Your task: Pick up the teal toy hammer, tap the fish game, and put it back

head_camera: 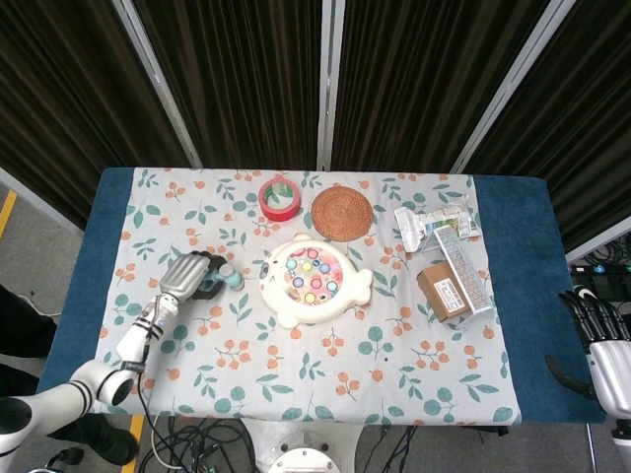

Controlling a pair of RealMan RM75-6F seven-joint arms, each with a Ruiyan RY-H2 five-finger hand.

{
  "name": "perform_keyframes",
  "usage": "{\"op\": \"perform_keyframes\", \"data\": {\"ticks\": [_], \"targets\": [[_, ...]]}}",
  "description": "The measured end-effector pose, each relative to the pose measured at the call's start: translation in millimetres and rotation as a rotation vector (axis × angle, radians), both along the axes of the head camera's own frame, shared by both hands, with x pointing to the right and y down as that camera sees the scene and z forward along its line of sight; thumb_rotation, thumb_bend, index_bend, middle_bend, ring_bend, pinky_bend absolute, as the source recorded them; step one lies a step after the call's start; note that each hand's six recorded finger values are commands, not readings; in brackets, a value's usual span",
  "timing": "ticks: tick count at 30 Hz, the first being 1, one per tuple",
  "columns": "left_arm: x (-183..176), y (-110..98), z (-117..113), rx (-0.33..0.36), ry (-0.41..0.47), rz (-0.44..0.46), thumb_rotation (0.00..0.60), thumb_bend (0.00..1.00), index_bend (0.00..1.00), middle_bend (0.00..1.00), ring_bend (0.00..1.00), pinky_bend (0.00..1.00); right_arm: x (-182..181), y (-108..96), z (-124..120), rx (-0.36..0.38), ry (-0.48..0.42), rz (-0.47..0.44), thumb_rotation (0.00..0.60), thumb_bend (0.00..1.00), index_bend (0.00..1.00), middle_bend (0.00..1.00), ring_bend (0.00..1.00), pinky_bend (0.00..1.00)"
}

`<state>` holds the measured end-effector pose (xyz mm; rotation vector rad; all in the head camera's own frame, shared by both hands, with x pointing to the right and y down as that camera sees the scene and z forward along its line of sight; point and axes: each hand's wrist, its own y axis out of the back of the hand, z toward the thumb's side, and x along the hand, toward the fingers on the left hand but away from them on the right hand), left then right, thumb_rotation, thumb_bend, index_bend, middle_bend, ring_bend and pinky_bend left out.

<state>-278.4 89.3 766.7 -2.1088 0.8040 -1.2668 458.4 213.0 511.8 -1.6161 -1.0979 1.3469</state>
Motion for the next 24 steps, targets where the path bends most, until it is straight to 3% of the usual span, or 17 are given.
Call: {"op": "perform_keyframes", "data": {"ticks": [15,21,24], "targets": [[-6,-2,-20,0.030,0.027,-0.006,0.600,0.36,0.22,0.28,0.19,0.25,-1,-1,-2,0.004,0.000,-0.005,0.600,0.21,0.00,0.09,0.00,0.00],[-33,-12,-53,0.094,0.010,-0.040,0.600,0.28,0.19,0.23,0.11,0.10,0,-2,-4,0.008,0.000,-0.005,0.600,0.21,0.00,0.09,0.00,0.00],[-66,-19,-81,0.172,-0.041,-0.097,0.600,0.25,0.20,0.22,0.09,0.07,2,-4,-5,0.005,-0.011,0.000,0.600,0.21,0.00,0.09,0.00,0.00]]}}
